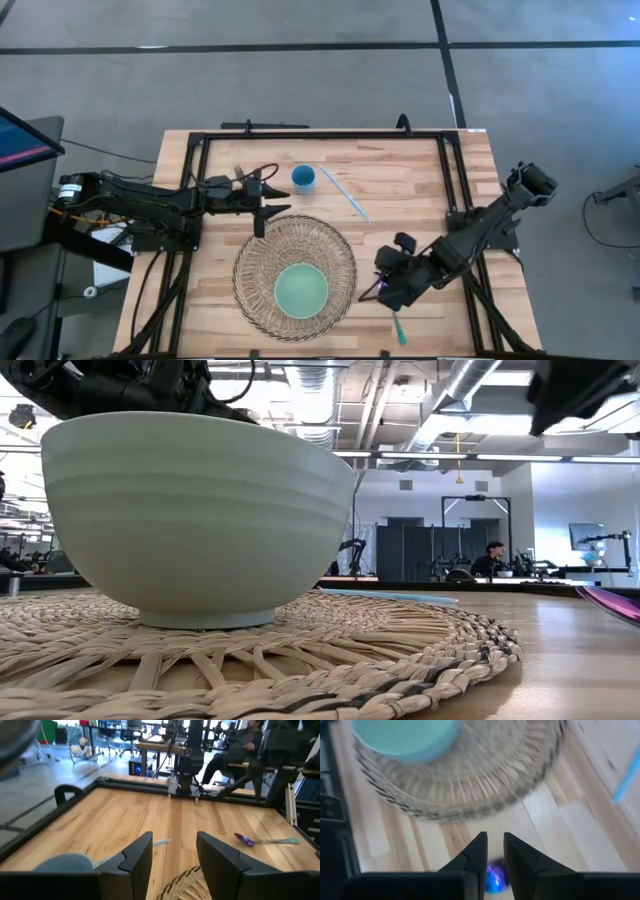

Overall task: Pick & Place Utensil
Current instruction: Put the blue spoon into the green bowl on the woven placemat

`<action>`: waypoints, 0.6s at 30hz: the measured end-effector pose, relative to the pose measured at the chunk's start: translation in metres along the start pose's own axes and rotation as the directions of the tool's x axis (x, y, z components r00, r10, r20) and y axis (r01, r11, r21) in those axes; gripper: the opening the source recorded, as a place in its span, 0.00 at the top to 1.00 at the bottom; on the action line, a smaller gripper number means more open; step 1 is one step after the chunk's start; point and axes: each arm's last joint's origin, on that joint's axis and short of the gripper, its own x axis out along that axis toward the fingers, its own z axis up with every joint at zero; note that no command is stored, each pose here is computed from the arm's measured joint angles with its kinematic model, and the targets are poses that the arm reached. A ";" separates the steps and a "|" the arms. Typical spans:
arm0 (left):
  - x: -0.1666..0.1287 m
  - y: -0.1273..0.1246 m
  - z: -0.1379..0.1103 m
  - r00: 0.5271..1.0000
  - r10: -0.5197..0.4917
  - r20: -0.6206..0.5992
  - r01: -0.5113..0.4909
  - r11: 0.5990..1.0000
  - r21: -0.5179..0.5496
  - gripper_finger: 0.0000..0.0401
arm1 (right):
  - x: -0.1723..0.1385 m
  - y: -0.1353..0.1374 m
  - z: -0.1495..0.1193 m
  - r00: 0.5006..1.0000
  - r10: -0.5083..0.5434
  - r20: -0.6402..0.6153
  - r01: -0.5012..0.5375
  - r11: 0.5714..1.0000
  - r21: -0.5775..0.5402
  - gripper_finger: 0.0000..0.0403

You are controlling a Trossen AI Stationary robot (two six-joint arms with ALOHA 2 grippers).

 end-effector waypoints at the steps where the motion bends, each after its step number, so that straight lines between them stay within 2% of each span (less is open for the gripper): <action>1: 0.000 0.000 0.001 1.000 0.001 0.012 -0.001 1.000 0.004 0.62 | -0.001 0.000 -0.004 1.000 -0.017 -0.015 0.017 1.000 0.012 0.86; 7: 0.000 0.000 0.007 0.998 0.001 0.068 -0.001 1.000 0.006 0.62 | -0.011 0.004 -0.033 0.996 -0.053 -0.072 0.061 0.992 0.112 0.86; 11: 0.000 0.000 0.009 0.995 0.000 0.098 0.000 1.000 0.006 0.62 | -0.006 0.005 -0.059 0.994 -0.031 -0.108 0.057 0.969 0.241 0.87; 13: 0.000 0.000 0.010 0.995 0.000 0.099 0.000 1.000 0.005 0.62 | -0.001 0.007 -0.072 0.994 0.008 -0.105 0.026 0.949 0.314 0.89; 18: 0.000 0.000 0.010 0.995 0.000 0.100 0.000 1.000 0.001 0.62 | 0.013 0.016 -0.095 0.983 0.177 -0.057 -0.136 0.894 0.426 0.93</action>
